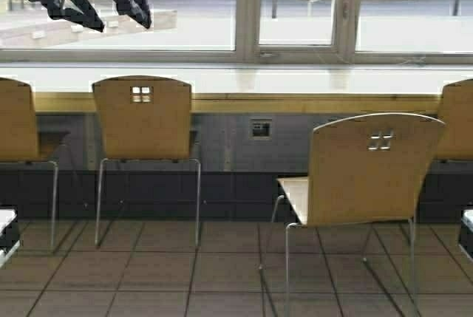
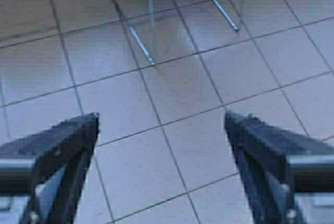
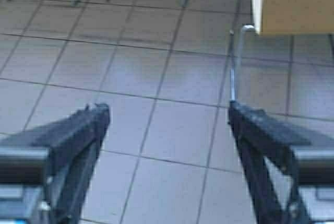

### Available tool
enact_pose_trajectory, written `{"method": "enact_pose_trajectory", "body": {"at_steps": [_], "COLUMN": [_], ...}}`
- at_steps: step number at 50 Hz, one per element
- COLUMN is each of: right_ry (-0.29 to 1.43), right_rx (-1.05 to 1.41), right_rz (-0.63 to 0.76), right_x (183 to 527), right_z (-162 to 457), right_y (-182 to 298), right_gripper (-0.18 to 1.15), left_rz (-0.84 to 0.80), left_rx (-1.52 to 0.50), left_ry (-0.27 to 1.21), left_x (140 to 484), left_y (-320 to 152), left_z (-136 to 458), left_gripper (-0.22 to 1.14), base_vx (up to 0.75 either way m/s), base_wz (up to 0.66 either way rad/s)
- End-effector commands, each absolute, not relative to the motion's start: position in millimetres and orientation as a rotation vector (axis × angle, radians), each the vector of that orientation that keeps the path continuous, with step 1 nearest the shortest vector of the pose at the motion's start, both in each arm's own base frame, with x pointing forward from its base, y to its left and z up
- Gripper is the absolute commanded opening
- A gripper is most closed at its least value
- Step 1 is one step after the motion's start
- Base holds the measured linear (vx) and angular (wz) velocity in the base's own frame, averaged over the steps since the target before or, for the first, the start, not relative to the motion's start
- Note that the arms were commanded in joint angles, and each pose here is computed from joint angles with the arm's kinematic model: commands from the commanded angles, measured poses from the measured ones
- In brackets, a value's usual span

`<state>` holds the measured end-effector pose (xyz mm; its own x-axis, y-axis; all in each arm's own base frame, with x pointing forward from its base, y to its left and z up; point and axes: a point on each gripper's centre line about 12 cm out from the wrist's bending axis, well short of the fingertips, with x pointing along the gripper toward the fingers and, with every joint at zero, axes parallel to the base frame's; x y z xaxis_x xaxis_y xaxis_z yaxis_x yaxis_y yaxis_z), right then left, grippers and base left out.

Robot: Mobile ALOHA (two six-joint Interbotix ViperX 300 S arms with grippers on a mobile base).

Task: Push the chairs under the table

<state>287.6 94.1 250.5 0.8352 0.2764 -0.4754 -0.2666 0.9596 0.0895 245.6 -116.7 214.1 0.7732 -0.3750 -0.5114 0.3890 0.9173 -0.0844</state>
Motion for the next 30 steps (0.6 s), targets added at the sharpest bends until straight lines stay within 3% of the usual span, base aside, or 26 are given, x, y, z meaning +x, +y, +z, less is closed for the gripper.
{"method": "enact_pose_trajectory", "body": {"at_steps": [1,30], "right_ry": [0.506,0.587], "right_rx": [0.035,0.025], "right_rz": [0.294,0.287], "right_x": [288.3,294.8], "right_z": [255.4,235.4], "right_y": [97.1,99.5], "right_gripper": [1.0,1.0], "left_rz": [-0.41,-0.403], "left_rx": [0.023,0.009], "left_ry": [0.543,0.571], "left_x": [251.2,252.9], "left_y": [-118.3,-119.1], "left_z": [217.1,210.5], "left_gripper": [1.01,1.01], "base_vx": [-0.03,0.01], "base_wz": [-0.45,-0.32]}}
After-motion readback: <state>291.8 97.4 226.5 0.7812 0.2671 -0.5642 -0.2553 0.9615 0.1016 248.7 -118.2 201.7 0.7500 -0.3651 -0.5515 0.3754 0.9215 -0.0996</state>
